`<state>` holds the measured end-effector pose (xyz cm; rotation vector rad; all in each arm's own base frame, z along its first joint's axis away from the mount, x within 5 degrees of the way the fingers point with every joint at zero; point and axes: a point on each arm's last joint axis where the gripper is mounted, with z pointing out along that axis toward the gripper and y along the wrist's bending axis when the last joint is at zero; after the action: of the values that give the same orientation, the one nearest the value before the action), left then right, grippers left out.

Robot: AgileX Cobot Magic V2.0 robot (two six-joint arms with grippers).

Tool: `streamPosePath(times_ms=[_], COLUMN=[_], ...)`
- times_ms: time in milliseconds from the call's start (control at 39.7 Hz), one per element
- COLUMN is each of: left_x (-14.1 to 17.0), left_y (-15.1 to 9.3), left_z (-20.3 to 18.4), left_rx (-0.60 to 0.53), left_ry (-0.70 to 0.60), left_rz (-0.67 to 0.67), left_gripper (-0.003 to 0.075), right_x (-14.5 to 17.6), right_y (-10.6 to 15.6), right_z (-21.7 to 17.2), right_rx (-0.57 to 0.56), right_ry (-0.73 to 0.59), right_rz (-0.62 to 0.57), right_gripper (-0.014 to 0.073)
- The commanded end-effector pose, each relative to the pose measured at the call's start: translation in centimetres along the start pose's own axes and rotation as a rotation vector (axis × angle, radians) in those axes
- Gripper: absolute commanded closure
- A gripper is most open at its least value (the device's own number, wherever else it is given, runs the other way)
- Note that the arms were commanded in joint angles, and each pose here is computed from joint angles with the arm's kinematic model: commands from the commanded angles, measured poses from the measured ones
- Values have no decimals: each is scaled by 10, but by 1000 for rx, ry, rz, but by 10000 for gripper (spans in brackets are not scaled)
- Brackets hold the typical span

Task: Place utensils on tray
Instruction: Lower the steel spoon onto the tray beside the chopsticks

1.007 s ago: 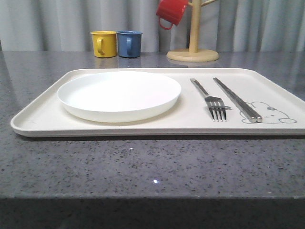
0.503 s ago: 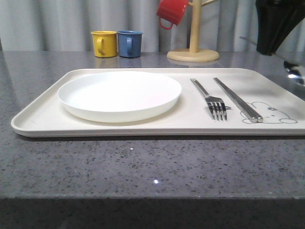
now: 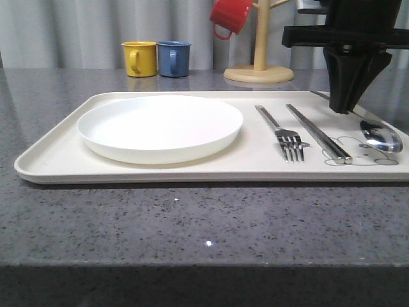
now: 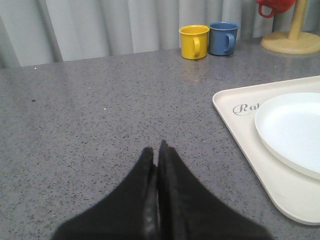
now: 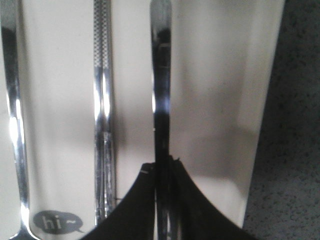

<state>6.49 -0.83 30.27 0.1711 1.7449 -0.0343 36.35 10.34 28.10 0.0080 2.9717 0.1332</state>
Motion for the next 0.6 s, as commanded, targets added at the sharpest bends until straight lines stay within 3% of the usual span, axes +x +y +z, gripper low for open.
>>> streamPosePath(times_ms=[0, 579], left_x=[-15, -15], left_y=[1, 1], left_z=[-2, -2], left_rx=[2, 2], left_ry=[-96, -96], left_rz=[-13, -13], left_gripper=[738, 738], right_x=[8, 2], right_y=[-4, -15], right_z=[-24, -12], right_rx=[24, 35], right_ry=[21, 50], right_rz=[7, 65], right_gripper=[599, 599])
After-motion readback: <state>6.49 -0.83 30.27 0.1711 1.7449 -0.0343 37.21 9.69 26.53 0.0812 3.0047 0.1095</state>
